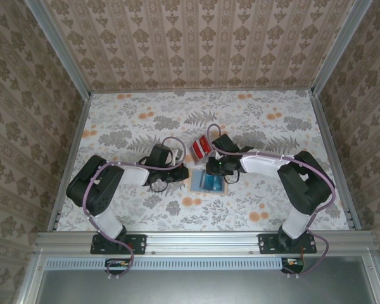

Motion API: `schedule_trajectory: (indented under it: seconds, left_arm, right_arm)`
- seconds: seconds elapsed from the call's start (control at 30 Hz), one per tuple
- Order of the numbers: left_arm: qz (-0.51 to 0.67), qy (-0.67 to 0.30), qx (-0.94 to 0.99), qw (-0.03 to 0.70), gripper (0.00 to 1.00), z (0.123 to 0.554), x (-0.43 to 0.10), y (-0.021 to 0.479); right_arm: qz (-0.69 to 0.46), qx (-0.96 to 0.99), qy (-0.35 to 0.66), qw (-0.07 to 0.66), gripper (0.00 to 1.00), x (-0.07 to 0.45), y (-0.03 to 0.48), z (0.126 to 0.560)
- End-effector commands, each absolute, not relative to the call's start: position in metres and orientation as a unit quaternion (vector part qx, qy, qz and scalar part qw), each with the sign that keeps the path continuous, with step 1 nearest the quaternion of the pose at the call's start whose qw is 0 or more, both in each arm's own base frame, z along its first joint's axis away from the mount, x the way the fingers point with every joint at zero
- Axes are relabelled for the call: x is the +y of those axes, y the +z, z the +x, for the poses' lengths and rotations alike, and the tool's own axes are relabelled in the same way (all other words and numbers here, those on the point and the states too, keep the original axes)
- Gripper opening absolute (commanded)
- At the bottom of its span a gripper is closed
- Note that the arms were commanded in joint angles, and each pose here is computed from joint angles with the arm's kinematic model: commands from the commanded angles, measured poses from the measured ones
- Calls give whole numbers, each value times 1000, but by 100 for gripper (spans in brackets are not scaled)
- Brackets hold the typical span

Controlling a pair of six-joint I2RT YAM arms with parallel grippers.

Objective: Put the credit cards into the card holder

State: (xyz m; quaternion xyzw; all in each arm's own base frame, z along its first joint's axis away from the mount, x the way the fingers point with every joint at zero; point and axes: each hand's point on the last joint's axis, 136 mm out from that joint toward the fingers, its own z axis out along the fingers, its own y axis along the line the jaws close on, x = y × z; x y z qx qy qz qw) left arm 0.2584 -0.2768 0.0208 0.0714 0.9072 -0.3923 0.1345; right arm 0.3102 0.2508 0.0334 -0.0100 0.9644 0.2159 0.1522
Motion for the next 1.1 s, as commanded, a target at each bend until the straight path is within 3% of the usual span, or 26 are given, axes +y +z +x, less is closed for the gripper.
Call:
schedule_trajectory:
  seconds: [0.0, 0.6, 0.87, 1.07]
  left_arm:
    - [68, -364, 927, 56, 0, 220, -268, -12]
    - [67, -365, 927, 56, 0, 220, -269, -14]
    - [66, -365, 927, 58, 0, 220, -268, -13]
    - [66, -364, 927, 58, 0, 219, -268, -13]
  right_arm:
    - [-35, 962, 220, 158, 21, 263, 37, 316]
    - [-63, 960, 246, 116, 21, 277, 37, 296]
    - [-54, 967, 179, 175, 21, 258, 50, 319]
    - [-69, 970, 164, 168, 21, 264, 46, 326]
